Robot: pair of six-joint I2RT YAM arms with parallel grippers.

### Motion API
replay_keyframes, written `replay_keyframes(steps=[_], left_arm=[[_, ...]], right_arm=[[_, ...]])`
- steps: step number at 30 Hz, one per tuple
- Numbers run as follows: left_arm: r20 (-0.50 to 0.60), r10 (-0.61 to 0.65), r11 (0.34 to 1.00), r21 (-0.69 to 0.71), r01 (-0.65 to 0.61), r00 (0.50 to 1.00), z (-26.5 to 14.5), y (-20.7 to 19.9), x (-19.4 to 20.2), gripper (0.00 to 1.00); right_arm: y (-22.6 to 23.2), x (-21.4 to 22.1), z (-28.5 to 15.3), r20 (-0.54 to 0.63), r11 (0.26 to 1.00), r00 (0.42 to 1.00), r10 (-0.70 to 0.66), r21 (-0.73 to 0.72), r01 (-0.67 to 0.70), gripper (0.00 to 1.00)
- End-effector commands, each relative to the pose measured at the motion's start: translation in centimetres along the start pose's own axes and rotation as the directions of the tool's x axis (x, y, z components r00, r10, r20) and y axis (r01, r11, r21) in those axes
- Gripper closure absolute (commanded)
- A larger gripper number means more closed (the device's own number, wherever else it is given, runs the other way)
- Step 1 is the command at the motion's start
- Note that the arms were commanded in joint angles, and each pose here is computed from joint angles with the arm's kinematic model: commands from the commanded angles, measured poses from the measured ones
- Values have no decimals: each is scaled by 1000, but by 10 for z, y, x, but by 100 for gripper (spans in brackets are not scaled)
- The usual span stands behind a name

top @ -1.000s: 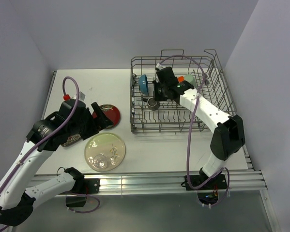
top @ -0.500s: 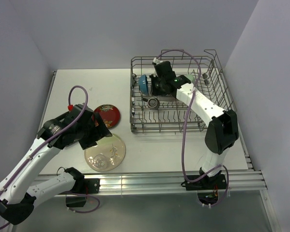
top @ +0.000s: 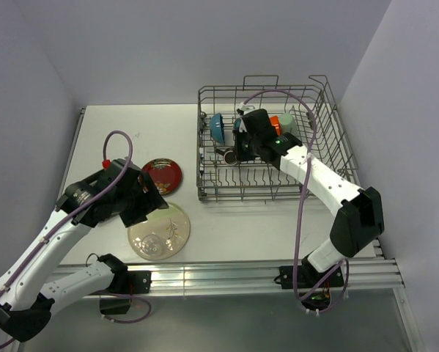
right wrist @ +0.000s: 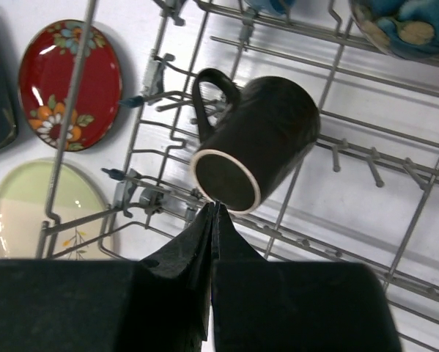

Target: Load the mixed dishes into the dish rack

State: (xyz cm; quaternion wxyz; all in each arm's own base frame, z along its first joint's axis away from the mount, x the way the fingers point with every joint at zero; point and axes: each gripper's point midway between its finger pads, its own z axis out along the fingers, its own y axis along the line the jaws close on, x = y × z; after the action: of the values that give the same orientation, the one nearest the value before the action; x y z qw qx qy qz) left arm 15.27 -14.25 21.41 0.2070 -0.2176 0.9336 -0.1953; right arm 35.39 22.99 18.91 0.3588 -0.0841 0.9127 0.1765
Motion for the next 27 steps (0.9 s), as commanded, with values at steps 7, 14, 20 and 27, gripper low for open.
replay_keyframes(steps=[7,14,20,27], left_arm=[[-1,10,1000,25,-10,1000,-5,-3,0,22],[1,-12,1000,20,12,1000,-8,6,5,23],[-4,-16,1000,19,17,1000,-8,9,8,23],[-27,-10,1000,-1,10,1000,-2,11,11,23]], right_arm=[[2,-9,21,27,1000,1000,-3,17,3,100],[-14,-15,39,21,995,1000,9,100,-11,100],[-25,-26,48,18,991,1000,2,133,-5,100],[-27,-24,62,-32,992,999,6,124,-2,100]])
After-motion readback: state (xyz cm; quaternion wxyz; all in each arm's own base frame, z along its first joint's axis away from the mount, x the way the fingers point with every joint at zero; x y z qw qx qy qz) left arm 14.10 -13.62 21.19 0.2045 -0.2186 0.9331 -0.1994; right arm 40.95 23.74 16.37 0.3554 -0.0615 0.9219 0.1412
